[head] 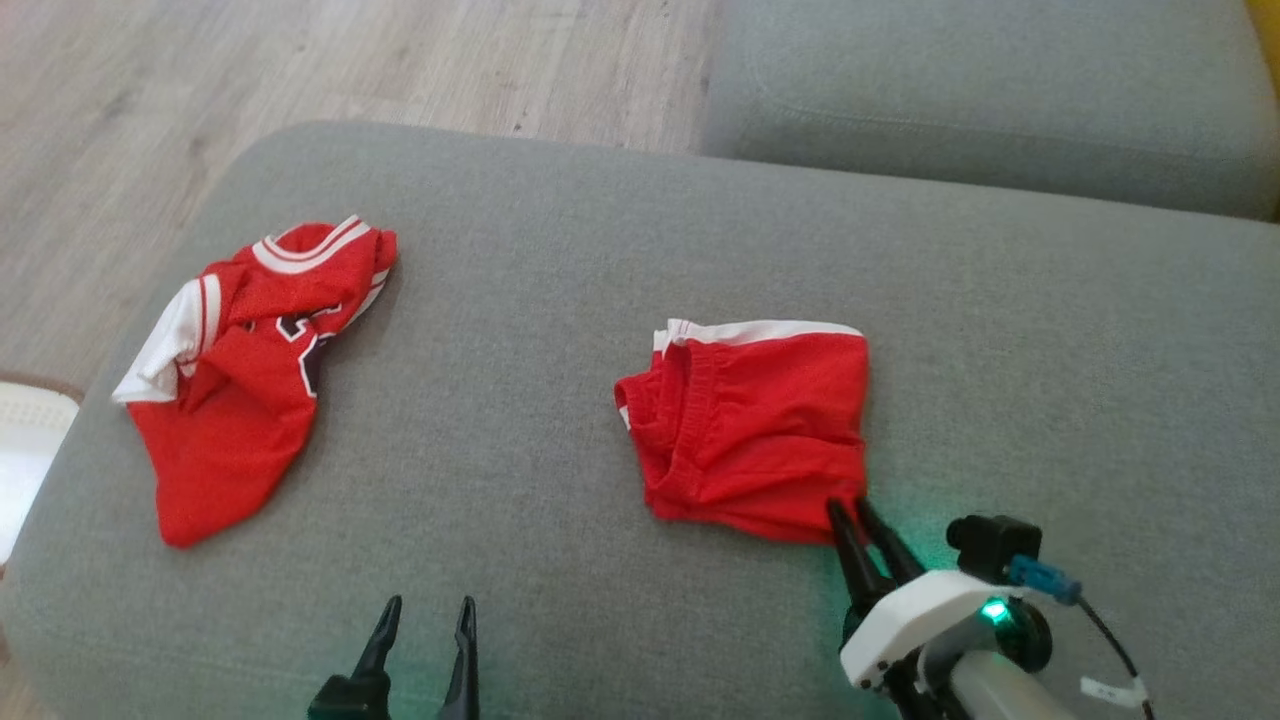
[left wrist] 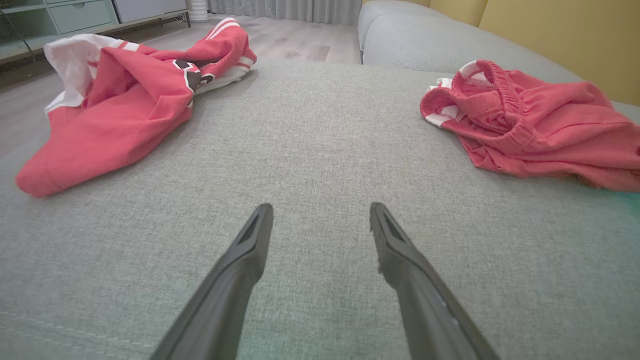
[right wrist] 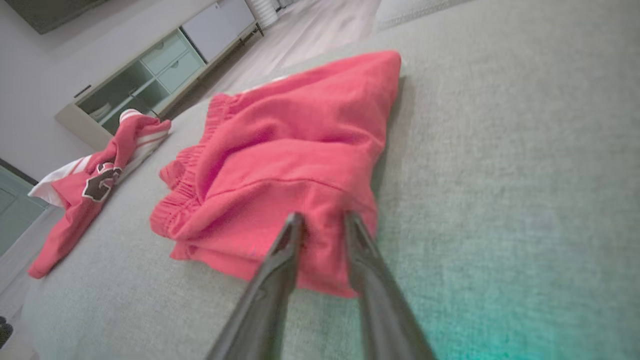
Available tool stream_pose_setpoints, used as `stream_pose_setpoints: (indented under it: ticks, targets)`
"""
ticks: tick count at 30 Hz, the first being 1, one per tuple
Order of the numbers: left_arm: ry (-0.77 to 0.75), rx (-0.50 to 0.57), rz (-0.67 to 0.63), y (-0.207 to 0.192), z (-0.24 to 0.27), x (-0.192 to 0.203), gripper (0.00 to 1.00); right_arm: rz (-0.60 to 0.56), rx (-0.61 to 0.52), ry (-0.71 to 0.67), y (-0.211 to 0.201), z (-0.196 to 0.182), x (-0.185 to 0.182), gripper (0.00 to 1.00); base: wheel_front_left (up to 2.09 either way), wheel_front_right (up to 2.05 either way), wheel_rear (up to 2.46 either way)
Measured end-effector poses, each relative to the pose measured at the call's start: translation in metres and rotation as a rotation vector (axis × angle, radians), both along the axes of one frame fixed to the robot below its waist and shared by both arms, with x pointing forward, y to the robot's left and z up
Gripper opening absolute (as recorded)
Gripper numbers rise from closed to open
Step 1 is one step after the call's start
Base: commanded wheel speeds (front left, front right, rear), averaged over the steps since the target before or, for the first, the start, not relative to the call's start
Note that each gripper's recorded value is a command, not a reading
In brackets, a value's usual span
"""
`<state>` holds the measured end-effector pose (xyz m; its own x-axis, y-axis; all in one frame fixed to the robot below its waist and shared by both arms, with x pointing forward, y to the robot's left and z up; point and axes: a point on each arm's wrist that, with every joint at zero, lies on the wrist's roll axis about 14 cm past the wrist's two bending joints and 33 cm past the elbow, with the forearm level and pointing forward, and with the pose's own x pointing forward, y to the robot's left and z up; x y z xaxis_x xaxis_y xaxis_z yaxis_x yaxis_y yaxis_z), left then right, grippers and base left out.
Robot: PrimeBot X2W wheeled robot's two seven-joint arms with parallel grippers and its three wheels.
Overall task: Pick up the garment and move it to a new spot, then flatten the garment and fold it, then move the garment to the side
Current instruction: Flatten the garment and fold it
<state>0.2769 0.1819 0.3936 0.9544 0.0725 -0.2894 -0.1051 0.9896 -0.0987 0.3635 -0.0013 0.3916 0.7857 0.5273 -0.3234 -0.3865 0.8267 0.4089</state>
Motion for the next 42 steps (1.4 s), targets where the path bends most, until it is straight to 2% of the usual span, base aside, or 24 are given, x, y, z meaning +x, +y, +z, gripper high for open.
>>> stream_pose_setpoints:
  ticks: [1, 2, 11, 20, 22, 28, 34, 37, 42]
  targets:
    - [0.005, 0.000, 0.003, 0.001, -0.001, 0.000, 1.00, 0.006, -0.003, 0.013, 0.001, -0.004, -0.002, 0.19, 0.00, 0.00, 0.00]
    - [0.009, 0.000, 0.006, 0.002, -0.002, 0.000, 1.00, 0.009, -0.003, 0.021, 0.002, -0.006, -0.002, 0.00, 0.00, 0.00, 0.00]
    - [-0.004, -0.001, -0.020, -0.003, 0.002, 0.009, 1.00, 0.013, 0.037, -0.021, 0.007, 0.008, -0.002, 0.00, 0.00, 0.00, 0.00]
    - [-0.023, -0.010, -0.077, -0.018, 0.006, 0.018, 1.00, -0.010, -0.005, 0.043, -0.014, -0.018, -0.048, 0.00, 0.00, 0.00, 0.00]
    - [-0.024, -0.010, -0.089, -0.022, 0.006, 0.020, 1.00, -0.024, -0.010, 0.050, -0.019, -0.020, -0.049, 1.00, 0.00, 0.00, 0.00]
    - [-0.027, -0.008, -0.106, -0.026, 0.007, 0.024, 1.00, -0.077, -0.007, 0.028, -0.033, -0.015, -0.042, 1.00, 0.00, 0.00, 0.00]
    - [-0.065, 0.009, -0.078, -0.019, 0.019, 0.034, 1.00, -0.215, 0.015, -0.178, -0.069, 0.040, -0.002, 1.00, 0.00, 0.00, 0.00]
    - [-0.075, 0.032, -0.078, -0.016, 0.022, 0.038, 1.00, -0.271, -0.019, -0.260, -0.091, 0.059, 0.010, 1.00, 0.00, 0.00, 0.00]
    - [-0.097, 0.066, -0.086, -0.013, 0.029, 0.046, 1.00, -0.320, -0.085, -0.302, -0.115, 0.065, 0.014, 1.00, 0.00, 0.00, 0.00]
